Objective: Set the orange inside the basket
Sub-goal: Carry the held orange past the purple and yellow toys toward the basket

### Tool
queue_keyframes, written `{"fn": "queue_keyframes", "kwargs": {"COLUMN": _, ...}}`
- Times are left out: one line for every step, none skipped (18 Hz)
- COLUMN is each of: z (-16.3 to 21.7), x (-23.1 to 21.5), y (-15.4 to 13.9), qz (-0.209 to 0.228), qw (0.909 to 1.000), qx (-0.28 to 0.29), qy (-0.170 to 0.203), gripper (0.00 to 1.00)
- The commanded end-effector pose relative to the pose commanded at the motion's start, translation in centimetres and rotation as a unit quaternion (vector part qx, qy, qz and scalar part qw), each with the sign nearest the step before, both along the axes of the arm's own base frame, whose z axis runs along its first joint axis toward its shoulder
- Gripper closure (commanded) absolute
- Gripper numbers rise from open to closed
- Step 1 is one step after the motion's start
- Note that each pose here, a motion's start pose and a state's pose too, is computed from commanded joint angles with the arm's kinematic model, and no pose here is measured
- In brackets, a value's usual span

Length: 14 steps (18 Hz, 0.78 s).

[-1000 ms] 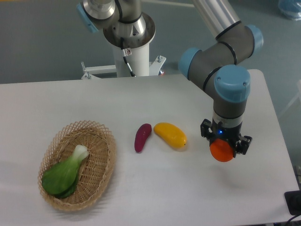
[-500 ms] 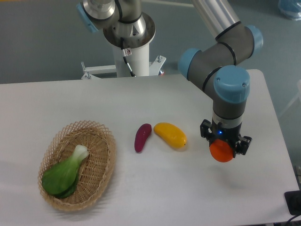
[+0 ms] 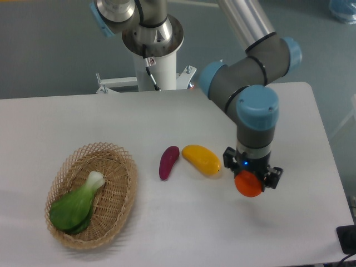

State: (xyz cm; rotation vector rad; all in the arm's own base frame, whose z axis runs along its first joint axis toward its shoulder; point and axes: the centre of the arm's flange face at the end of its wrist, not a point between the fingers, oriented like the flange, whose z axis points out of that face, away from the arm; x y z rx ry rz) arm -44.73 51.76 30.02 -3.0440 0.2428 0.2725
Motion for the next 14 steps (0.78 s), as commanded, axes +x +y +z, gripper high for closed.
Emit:
{"fn": "queue_keyframes", "kwargs": {"z": 0.0, "x": 0.7, "y": 0.6, "qz": -0.004, "qw": 1.0, "qx": 0.001, "qy": 0.0, "gripper": 0.47}}
{"fn": "queue_keyframes", "kwargs": {"z": -0.2, "x": 1.3, "y": 1.1, "qz": -0.003, "qw": 1.0, "qx": 0.0, "qy": -0.002, "gripper": 0.47}}
{"fn": "queue_keyframes", "kwargs": {"z": -0.4, "x": 1.8, "y": 1.5, "qz": 0.002, "qw": 1.0, "qx": -0.002, "qy": -0.002, "gripper": 0.47}}
{"fn": "queue_keyframes", "kwargs": {"z": -0.7, "x": 3.2, "y": 2.6, "qz": 0.002, "qw": 1.0, "qx": -0.004, "qy": -0.002, "gripper": 0.47}}
{"fn": "queue_keyframes", "kwargs": {"z": -0.9, "x": 4.3, "y": 3.4, "qz": -0.001, "qw": 1.0, "qx": -0.005, "qy": -0.002, "gripper": 0.47}}
{"fn": "queue_keyframes", "kwargs": {"z": -1.2, "x": 5.2, "y": 3.8, "qz": -0.003, "qw": 1.0, "qx": -0.007, "qy": -0.005, "gripper": 0.47}}
{"fn": "queue_keyframes", "kwargs": {"z": -1.6, "x": 6.2, "y": 4.2, "qz": -0.007, "qw": 0.9999, "qx": -0.008, "qy": -0.007, "gripper": 0.47}}
{"fn": "queue_keyframes", "kwargs": {"z": -1.7, "x": 7.1, "y": 4.7, "qz": -0.014, "qw": 0.9999, "qx": -0.004, "qy": -0.003, "gripper": 0.47}}
{"fn": "queue_keyframes", "kwargs": {"z": -1.7, "x": 8.4, "y": 5.3, "qz": -0.024, "qw": 0.9997, "qx": 0.002, "qy": 0.003, "gripper": 0.47}}
{"fn": "queue_keyframes", "kwargs": {"z": -1.6, "x": 9.0, "y": 5.7, "qz": -0.027, "qw": 0.9996, "qx": 0.007, "qy": 0.008, "gripper": 0.47}}
{"fn": "queue_keyframes", "kwargs": {"z": -1.4, "x": 9.5, "y": 6.0, "qz": -0.031, "qw": 0.9994, "qx": 0.009, "qy": 0.009, "gripper": 0.47}}
{"fn": "queue_keyframes", "kwargs": {"z": -1.3, "x": 10.3, "y": 6.5, "qz": -0.031, "qw": 0.9994, "qx": 0.012, "qy": 0.009, "gripper": 0.47}}
{"fn": "queue_keyframes", "kwargs": {"z": -1.2, "x": 11.4, "y": 7.1, "qz": -0.032, "qw": 0.9993, "qx": 0.015, "qy": 0.009, "gripper": 0.47}}
{"fn": "queue_keyframes", "kwargs": {"z": -0.7, "x": 13.0, "y": 8.1, "qz": -0.036, "qw": 0.9991, "qx": 0.02, "qy": 0.01, "gripper": 0.47}}
